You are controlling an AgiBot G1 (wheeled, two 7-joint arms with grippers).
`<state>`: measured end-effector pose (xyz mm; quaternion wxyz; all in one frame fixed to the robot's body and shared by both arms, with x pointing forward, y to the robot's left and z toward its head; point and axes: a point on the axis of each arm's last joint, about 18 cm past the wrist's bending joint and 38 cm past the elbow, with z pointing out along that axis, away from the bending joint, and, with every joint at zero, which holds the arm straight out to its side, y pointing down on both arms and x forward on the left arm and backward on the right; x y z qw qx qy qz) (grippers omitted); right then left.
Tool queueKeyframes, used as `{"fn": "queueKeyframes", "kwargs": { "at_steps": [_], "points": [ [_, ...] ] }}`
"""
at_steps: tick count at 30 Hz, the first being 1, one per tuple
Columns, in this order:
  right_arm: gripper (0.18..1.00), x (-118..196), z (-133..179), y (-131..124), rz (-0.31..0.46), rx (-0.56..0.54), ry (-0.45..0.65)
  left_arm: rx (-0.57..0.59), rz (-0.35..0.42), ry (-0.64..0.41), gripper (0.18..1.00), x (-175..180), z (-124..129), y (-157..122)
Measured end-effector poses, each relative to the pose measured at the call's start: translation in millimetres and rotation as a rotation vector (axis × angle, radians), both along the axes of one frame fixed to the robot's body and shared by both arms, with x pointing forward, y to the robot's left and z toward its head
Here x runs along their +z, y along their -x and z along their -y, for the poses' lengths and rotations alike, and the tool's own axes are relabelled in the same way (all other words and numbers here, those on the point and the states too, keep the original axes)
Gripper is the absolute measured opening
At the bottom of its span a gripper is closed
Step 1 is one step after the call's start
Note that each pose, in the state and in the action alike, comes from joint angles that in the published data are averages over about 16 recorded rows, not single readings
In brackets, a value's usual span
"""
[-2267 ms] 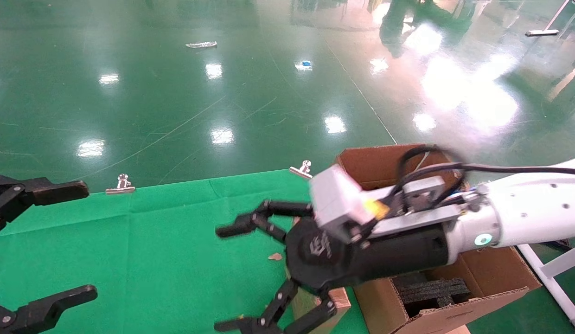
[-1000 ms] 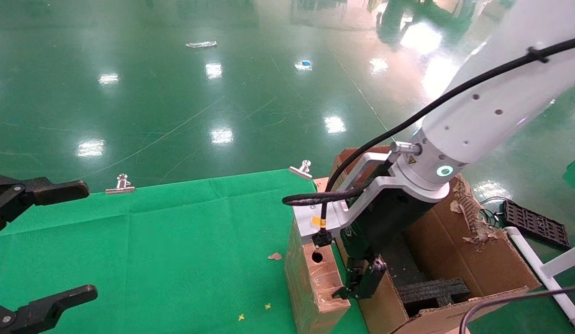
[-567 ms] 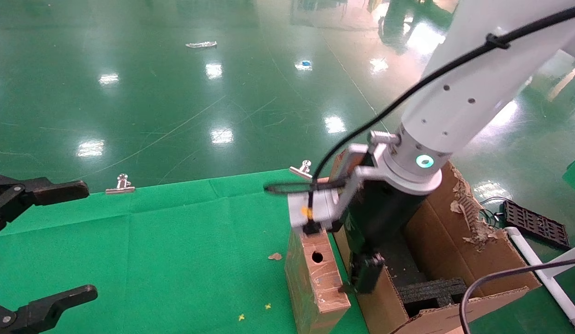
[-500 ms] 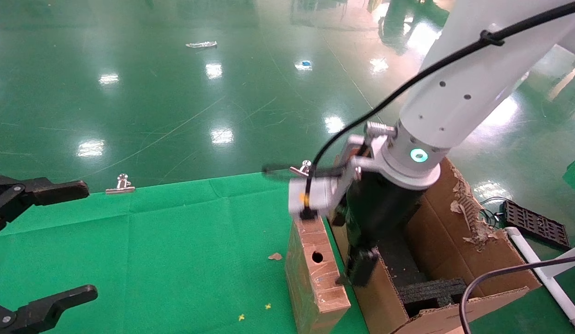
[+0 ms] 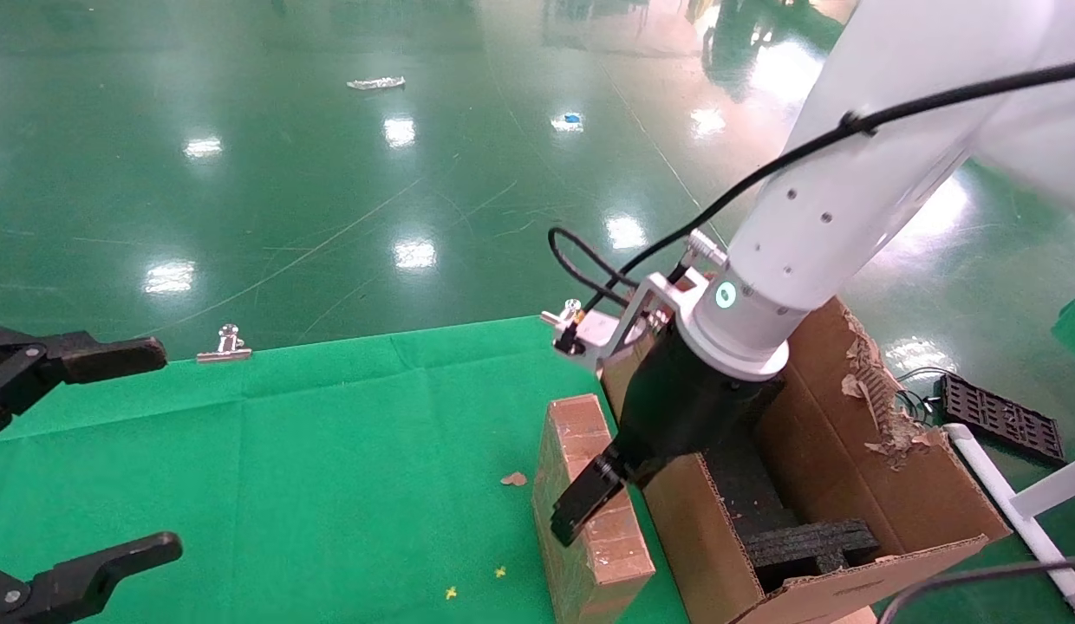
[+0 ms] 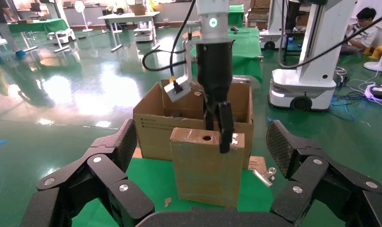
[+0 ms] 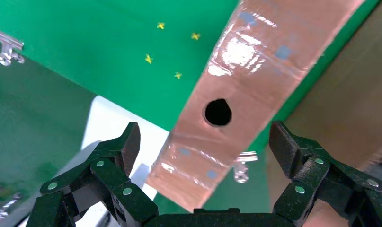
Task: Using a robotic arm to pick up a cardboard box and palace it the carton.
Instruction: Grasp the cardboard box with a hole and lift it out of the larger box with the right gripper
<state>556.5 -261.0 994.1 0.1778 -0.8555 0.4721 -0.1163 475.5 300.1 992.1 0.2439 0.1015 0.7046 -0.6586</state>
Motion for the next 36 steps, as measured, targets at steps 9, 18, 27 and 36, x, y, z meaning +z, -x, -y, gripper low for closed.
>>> {"fn": "queueKeyframes", "kwargs": {
  "at_steps": [9,18,27,36],
  "points": [
    [1.000,-10.0,-0.4,-8.6,-0.006,-0.038,-0.005,0.000,0.000,0.000,1.001,0.0,0.0,0.0],
    [0.984,-10.4,-2.2,-8.4,0.028,-0.041,0.008,0.000,0.000,0.000,1.000,0.0,0.0,0.0],
    [0.913,-16.0,-3.3,-6.5,0.036,-0.047,0.015,0.000,0.000,0.000,0.977,0.0,0.0,0.0],
    [0.768,-23.0,-1.7,-6.8,0.028,-0.054,0.024,0.000,0.000,0.000,0.887,0.0,0.0,0.0]
  ]
}}
